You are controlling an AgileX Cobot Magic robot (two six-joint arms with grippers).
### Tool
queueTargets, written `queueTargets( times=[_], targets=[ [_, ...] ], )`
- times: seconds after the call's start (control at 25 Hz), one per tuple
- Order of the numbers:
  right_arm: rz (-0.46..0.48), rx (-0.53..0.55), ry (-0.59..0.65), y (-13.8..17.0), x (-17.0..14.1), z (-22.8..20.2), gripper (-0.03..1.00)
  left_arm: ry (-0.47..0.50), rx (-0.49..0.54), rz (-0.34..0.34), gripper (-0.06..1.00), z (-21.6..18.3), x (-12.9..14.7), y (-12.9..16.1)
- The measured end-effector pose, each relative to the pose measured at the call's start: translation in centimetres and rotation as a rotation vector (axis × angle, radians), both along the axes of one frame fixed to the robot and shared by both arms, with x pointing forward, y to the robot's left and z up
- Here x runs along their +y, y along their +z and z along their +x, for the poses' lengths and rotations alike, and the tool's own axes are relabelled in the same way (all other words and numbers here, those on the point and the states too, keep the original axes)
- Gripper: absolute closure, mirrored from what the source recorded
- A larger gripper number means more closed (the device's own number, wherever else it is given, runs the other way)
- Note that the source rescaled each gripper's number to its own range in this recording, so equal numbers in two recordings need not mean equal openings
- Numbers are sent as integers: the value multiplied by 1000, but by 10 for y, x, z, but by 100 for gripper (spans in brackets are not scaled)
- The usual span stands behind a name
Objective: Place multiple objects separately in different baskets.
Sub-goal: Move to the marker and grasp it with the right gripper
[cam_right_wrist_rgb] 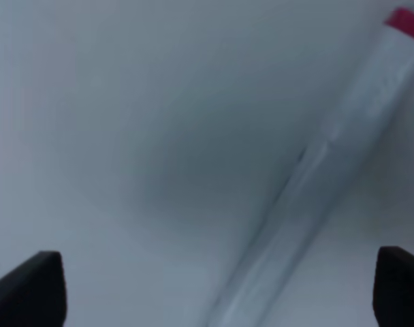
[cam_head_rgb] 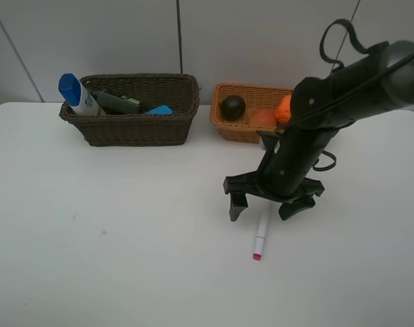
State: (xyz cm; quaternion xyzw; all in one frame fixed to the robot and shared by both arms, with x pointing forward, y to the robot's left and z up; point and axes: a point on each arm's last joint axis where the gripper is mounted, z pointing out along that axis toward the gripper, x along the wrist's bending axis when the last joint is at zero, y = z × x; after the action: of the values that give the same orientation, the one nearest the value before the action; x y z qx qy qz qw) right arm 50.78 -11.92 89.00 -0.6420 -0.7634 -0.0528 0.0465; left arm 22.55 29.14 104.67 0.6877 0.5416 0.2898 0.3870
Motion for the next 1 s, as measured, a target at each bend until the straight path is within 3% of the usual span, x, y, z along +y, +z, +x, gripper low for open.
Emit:
queueTargets(
  times=[0.24, 0.36, 0.48, 0.56, 0.68, 1.0],
  targets=[
    [-17, -6, 5, -16, 1, 4, -3, 0, 0, 0, 11, 0, 0, 0],
    [-33, 3, 19, -18, 0, 5, 7, 0, 0, 0, 11, 0, 0, 0],
    [-51, -1, 40, -20, -1, 6, 38, 0, 0, 0, 11, 0, 0, 0],
    [-52, -2, 48, -21, -1, 6, 67, 0, 0, 0, 11, 0, 0, 0],
    [-52, -1, 68, -22, -1, 6, 96, 0, 0, 0, 11, 0, 0, 0],
    [-51, -3, 90, -17, -2, 4, 97, 0, 0, 0, 11, 0, 0, 0]
  ],
)
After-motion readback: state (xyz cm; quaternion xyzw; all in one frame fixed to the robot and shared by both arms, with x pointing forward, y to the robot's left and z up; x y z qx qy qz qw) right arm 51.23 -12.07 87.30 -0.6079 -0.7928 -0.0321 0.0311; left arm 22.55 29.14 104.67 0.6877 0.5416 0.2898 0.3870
